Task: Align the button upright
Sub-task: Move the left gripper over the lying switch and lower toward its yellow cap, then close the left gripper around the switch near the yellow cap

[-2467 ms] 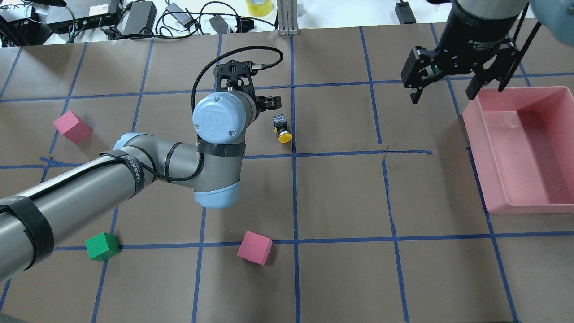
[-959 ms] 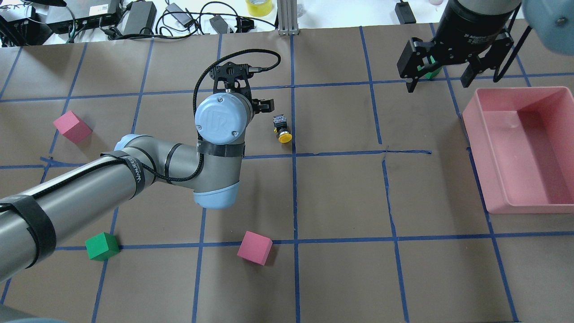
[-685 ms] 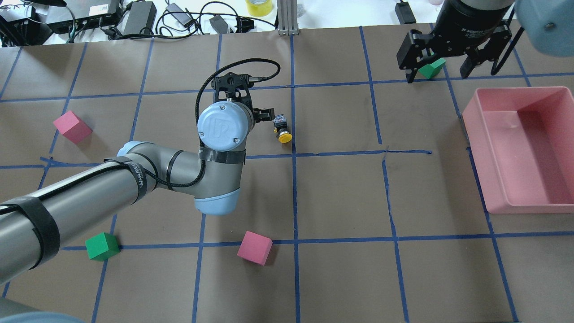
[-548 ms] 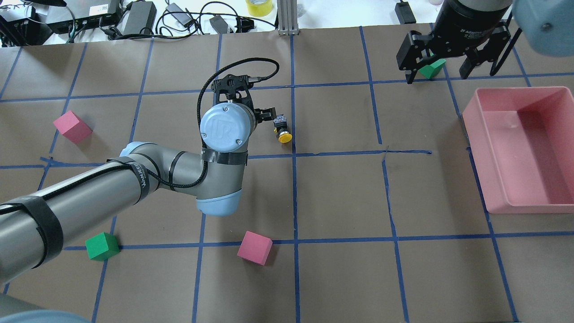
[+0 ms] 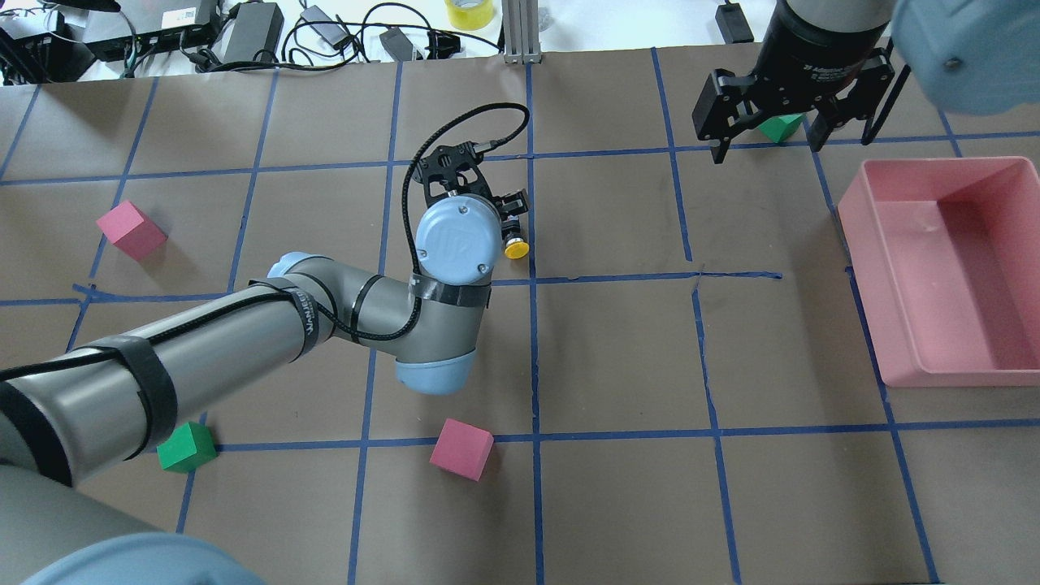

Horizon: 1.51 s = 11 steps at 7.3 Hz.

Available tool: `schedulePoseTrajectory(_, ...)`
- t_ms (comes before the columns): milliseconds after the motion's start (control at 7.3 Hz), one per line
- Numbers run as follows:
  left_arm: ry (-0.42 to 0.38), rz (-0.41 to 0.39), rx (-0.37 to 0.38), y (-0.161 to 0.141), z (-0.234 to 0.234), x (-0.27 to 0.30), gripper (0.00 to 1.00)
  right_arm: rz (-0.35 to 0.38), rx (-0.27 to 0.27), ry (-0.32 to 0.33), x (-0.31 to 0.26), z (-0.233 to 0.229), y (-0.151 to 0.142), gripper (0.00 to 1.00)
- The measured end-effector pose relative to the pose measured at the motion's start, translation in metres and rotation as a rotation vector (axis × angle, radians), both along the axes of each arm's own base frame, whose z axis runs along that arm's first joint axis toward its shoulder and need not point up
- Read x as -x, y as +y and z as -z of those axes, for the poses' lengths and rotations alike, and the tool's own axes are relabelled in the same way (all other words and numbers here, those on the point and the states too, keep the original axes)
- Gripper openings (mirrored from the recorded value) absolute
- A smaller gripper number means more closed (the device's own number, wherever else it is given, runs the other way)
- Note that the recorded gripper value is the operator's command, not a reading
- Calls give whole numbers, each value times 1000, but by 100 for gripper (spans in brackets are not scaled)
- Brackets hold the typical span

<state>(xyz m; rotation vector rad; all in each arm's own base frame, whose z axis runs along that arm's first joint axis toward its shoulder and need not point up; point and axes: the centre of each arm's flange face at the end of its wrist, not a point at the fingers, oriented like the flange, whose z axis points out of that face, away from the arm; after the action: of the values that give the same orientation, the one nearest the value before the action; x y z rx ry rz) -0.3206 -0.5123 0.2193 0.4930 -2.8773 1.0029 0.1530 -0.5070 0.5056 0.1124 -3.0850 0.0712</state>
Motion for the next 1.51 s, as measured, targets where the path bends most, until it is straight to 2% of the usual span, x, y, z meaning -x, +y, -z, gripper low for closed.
schedulePoseTrajectory(548, -30, 4, 22, -2, 41, 40, 100, -18, -13, 3, -4, 6, 0, 100)
schedulePoseTrajectory(685, -38, 24, 34, 6, 52, 39, 100, -11, -19, 2, 1, 7, -1, 100)
schedulePoseTrajectory(822, -56, 53, 42, 14, 59, 36, 95, -1, -22, -1, 7, 8, -3, 100)
schedulePoseTrajectory(1371, -126, 142, 31, 22, 73, 39, 93, 23, -41, -2, 19, 16, -4, 100)
schedulePoseTrajectory(1508, -133, 150, 29, 22, 75, 39, 86, 24, -42, -1, 20, 16, -4, 100)
